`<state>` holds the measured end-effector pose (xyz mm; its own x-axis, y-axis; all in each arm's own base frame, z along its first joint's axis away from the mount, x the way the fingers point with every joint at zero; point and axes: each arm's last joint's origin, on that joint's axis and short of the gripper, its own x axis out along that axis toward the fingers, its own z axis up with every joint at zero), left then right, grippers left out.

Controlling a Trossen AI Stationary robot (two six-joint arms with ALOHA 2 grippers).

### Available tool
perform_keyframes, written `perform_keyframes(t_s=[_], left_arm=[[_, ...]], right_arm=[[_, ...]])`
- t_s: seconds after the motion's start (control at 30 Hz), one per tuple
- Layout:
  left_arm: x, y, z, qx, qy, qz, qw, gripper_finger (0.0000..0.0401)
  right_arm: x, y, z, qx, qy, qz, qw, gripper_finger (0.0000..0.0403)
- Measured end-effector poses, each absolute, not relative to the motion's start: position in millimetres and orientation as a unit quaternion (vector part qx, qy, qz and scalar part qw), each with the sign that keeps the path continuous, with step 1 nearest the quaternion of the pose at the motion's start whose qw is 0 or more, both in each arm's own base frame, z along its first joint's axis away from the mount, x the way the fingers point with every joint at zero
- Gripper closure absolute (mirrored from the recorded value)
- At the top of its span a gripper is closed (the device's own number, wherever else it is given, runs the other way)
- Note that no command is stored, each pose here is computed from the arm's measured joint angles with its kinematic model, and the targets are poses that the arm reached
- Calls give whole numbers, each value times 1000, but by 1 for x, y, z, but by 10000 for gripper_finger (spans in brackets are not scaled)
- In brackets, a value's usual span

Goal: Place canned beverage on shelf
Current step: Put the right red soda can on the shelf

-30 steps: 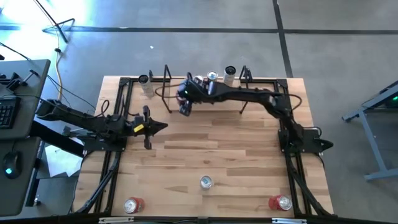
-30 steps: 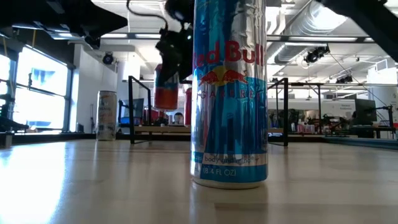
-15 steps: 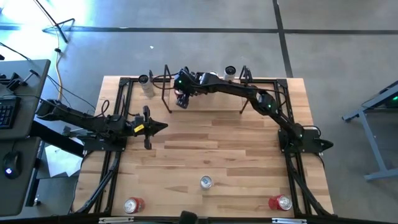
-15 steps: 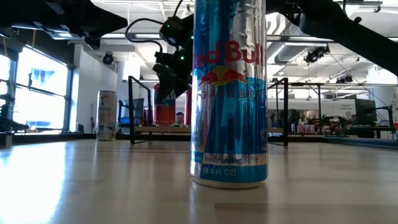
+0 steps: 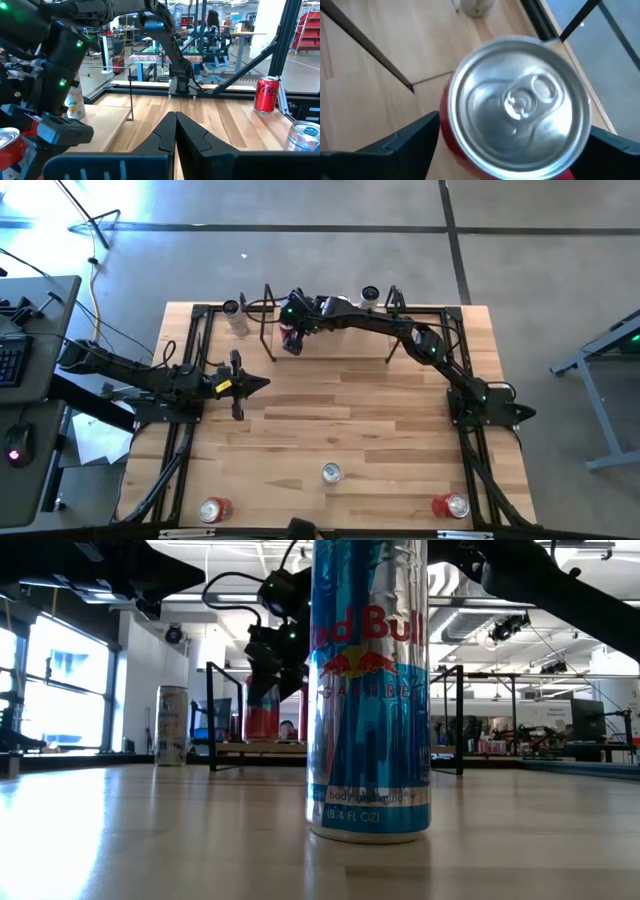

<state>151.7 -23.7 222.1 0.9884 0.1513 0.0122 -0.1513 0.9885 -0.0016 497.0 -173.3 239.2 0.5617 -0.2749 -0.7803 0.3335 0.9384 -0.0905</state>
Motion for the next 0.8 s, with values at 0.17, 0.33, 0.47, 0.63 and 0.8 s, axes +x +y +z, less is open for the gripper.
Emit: perform_keyframes(t_s=[0.17, 0.33, 0.47, 0.63, 0.8], left_arm=[[152, -24, 222, 0, -6, 76, 997, 401], [152, -24, 222, -13, -5, 75, 997, 401], [153, -25, 220, -25, 1, 59, 998, 401], [153, -25, 219, -22, 5, 58, 998, 401], [153, -25, 219, -19, 5, 58, 998, 401]], right_arm=[[498, -171, 250, 10, 427, -196, 883, 34], [494, -159, 279, -7, 399, -193, 897, 34], [488, -142, 300, -24, 391, -178, 902, 44], [484, -122, 311, -53, 404, -170, 897, 104], [487, -117, 287, -70, 432, -170, 883, 245]])
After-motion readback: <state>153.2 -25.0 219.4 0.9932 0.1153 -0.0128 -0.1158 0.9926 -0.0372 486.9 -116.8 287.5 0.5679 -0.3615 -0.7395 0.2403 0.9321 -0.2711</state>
